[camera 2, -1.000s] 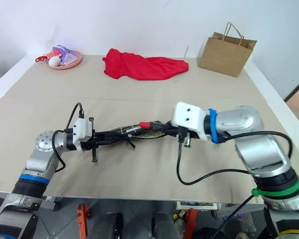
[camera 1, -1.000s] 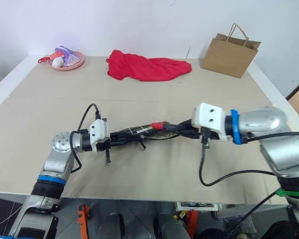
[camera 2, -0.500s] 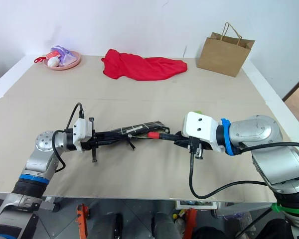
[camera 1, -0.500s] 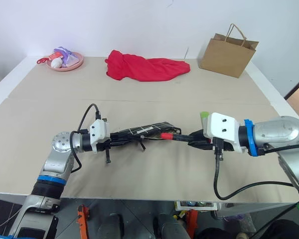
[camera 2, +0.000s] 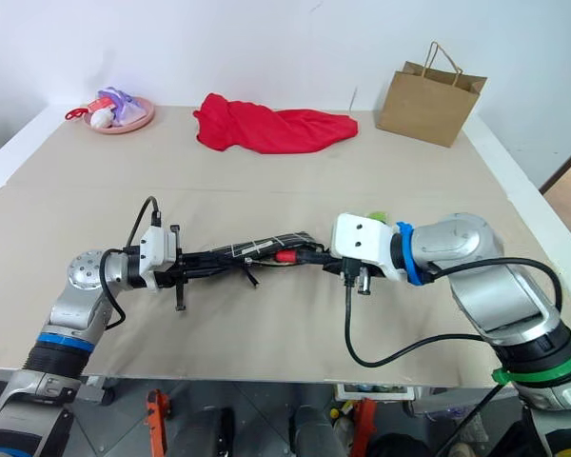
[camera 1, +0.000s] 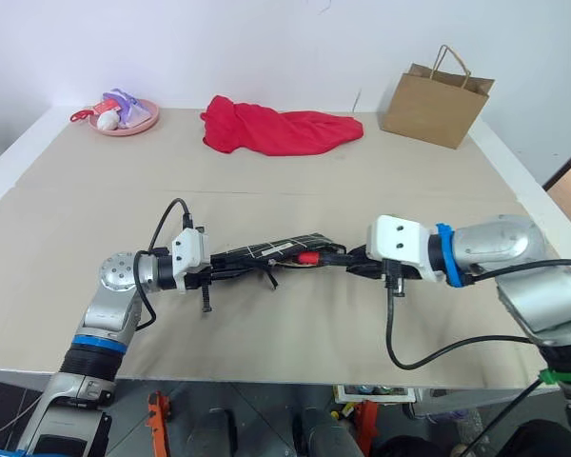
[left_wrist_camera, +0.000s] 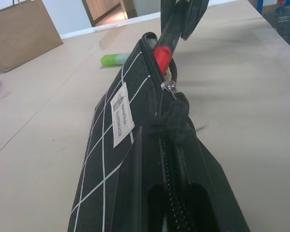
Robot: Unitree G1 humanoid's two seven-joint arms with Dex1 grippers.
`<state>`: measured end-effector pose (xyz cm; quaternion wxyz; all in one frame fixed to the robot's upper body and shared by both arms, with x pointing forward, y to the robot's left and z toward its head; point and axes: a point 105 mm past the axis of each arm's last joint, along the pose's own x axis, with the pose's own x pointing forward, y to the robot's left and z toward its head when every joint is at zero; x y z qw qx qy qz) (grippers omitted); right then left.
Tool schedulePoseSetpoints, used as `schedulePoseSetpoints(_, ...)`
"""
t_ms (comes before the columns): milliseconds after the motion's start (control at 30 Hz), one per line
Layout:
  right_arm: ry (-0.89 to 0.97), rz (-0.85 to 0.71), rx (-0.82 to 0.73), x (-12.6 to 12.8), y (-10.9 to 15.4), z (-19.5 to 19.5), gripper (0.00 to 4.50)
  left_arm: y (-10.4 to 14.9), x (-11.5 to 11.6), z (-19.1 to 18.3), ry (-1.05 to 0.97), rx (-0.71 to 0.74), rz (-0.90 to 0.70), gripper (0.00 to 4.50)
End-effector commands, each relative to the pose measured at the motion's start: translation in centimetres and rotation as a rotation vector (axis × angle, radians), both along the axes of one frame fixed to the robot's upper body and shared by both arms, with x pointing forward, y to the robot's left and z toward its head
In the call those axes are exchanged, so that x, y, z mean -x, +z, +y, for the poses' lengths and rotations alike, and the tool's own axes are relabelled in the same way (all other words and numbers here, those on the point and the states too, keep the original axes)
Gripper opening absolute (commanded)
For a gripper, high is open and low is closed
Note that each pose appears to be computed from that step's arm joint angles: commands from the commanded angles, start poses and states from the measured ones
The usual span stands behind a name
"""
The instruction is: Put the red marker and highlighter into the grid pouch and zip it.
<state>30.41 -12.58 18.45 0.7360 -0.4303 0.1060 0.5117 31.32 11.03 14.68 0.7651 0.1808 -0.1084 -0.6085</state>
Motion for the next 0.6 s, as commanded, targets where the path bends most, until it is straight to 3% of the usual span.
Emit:
schedulePoseSetpoints(33,0.043,-0.049,0.000,-0.3,1.0,1.1,0.64,0.7,0.0,0.0,-0.005,0.007,-0.030,0.00)
schedulePoseSetpoints(600,0.141,-0.111,-0.066,-2.6,1.1,7.3,0.64,0.7,-0.1,-0.2,-0.008,0.010,-0.031,0.00)
